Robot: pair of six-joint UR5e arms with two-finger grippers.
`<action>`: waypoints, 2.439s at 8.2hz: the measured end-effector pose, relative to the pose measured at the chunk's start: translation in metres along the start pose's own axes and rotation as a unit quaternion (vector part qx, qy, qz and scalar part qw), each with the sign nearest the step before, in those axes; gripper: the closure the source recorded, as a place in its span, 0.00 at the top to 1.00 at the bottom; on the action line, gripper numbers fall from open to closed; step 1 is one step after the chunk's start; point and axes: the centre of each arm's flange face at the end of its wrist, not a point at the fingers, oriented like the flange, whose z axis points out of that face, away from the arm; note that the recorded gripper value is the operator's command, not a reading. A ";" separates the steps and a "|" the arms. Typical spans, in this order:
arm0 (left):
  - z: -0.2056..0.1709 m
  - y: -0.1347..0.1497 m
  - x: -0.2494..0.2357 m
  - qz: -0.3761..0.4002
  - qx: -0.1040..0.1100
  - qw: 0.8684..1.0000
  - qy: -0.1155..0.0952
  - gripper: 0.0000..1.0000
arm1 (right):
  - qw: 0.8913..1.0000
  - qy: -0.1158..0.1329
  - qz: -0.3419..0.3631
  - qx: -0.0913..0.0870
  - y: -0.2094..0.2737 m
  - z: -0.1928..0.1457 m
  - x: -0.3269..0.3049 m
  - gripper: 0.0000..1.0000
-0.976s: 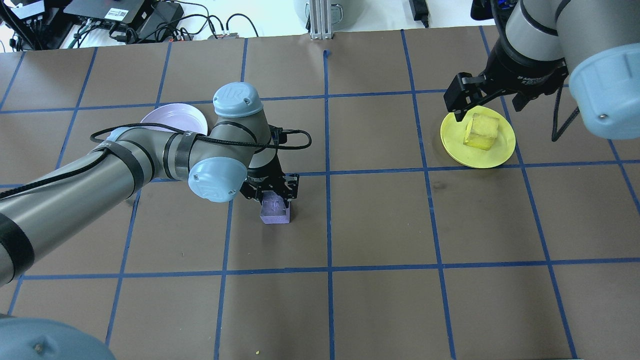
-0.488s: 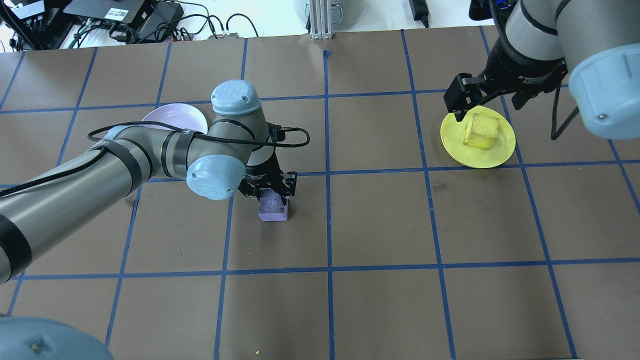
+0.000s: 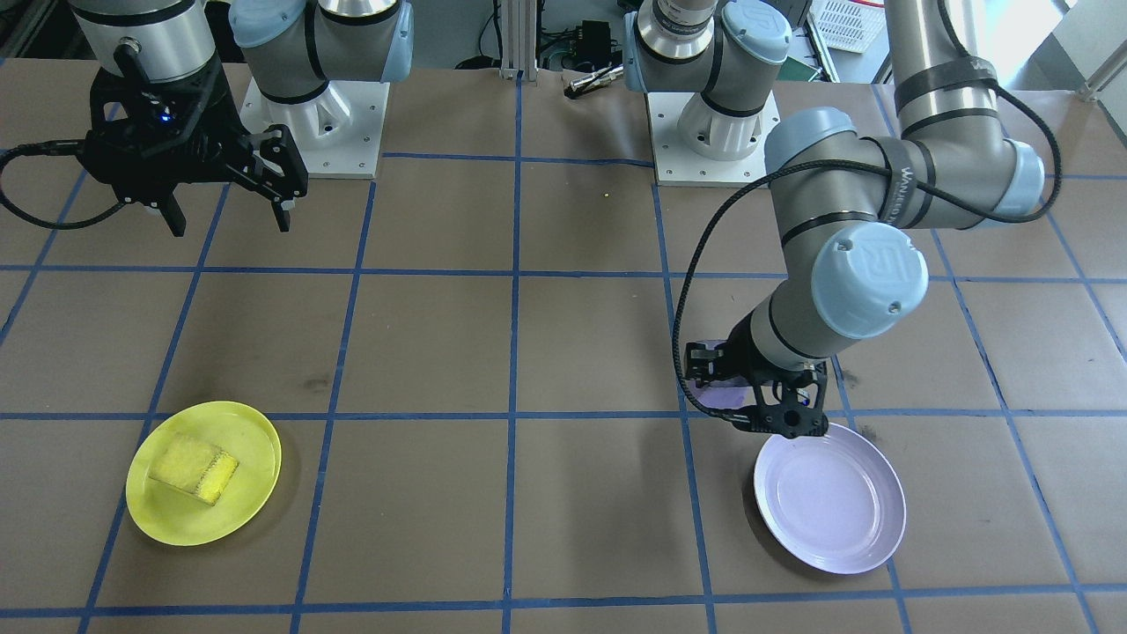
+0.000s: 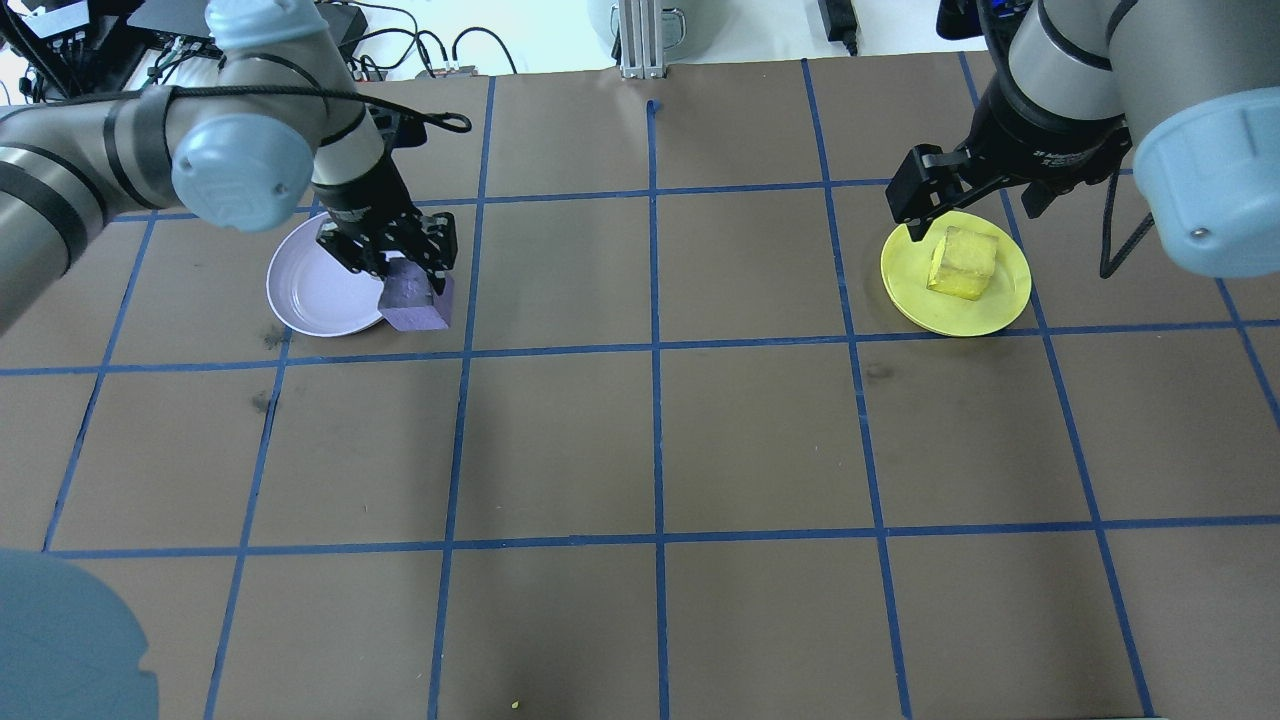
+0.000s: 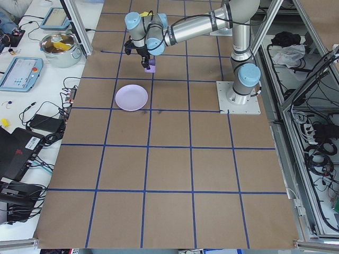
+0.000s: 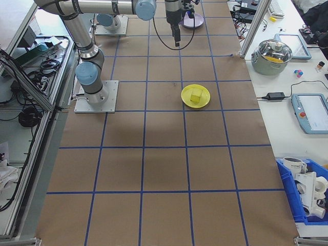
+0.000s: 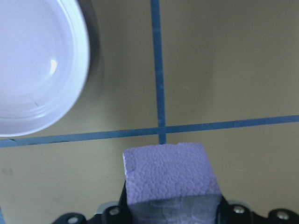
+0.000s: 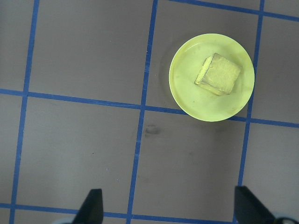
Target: Sort blocks by color into plates
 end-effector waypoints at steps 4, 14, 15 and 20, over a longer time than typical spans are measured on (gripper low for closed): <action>-0.019 -0.067 -0.102 0.001 0.016 1.000 -0.009 0.00 | 1.000 0.001 0.001 0.003 -0.002 0.000 0.000 1.00; 0.059 -0.111 -0.161 0.007 0.010 0.999 -0.030 1.00 | 1.000 0.001 0.000 0.001 -0.001 0.001 0.001 1.00; 0.061 -0.110 -0.178 -0.002 0.012 1.000 -0.028 1.00 | 1.000 0.001 -0.002 -0.001 0.000 0.000 0.002 1.00; -0.006 -0.086 -0.174 -0.025 0.034 0.998 -0.036 1.00 | 1.000 -0.020 0.003 -0.001 0.002 -0.002 -0.003 1.00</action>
